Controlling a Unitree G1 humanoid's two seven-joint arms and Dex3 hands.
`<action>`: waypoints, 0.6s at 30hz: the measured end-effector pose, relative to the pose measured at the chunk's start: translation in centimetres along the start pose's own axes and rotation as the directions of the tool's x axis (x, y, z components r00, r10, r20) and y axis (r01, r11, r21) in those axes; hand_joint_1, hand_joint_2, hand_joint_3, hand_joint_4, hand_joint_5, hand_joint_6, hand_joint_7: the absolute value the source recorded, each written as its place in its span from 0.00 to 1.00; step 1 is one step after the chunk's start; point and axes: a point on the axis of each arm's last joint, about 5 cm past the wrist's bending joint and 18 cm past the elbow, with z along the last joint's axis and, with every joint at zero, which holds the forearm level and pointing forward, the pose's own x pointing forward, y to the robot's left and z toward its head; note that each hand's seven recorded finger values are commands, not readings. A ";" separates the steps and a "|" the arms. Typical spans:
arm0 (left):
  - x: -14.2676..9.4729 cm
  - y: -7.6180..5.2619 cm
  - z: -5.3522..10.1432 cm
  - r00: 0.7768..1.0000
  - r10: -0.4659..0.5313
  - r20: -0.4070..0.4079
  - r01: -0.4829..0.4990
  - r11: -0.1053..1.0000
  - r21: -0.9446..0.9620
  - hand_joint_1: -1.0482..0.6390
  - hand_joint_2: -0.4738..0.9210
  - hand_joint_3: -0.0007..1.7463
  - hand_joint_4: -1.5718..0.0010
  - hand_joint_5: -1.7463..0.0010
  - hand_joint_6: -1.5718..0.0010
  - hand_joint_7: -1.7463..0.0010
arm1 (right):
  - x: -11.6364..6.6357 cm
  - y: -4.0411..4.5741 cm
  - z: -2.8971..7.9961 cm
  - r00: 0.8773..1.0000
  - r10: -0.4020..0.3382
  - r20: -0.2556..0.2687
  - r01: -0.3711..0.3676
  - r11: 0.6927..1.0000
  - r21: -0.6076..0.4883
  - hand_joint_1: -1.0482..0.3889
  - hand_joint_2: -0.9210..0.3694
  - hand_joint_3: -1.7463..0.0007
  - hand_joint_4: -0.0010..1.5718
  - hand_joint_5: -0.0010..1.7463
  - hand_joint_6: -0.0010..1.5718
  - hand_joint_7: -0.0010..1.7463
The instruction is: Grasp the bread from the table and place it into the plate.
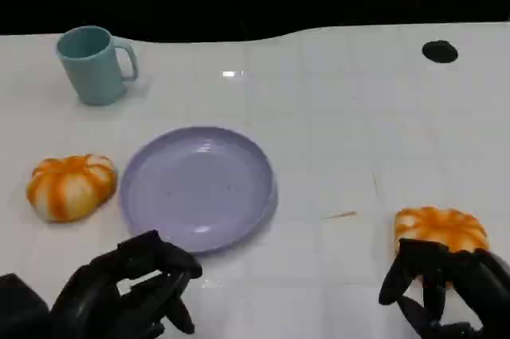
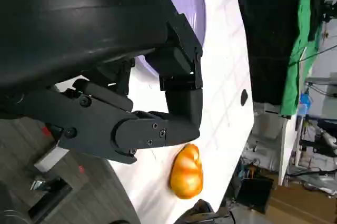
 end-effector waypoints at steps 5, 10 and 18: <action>0.0 0.0 0.0 1.000 0.000 0.001 0.000 1.000 0.001 0.37 1.00 0.24 0.57 0.07 0.55 0.31 | 0.0 0.01 0.0 1.000 0.001 0.000 -0.001 1.000 0.000 0.59 0.40 0.30 0.55 1.00 0.50 0.76; 0.0 0.0 0.0 1.000 0.000 0.001 0.000 1.000 0.000 0.36 1.00 0.24 0.57 0.07 0.55 0.31 | 0.0 0.01 0.0 1.000 0.001 0.000 -0.001 1.000 -0.001 0.59 0.40 0.30 0.56 1.00 0.50 0.76; 0.0 0.0 0.0 1.000 0.000 0.000 0.000 1.000 0.001 0.36 1.00 0.24 0.57 0.07 0.55 0.31 | 0.0 0.00 0.0 1.000 0.000 0.001 0.000 1.000 -0.001 0.59 0.41 0.30 0.56 1.00 0.51 0.76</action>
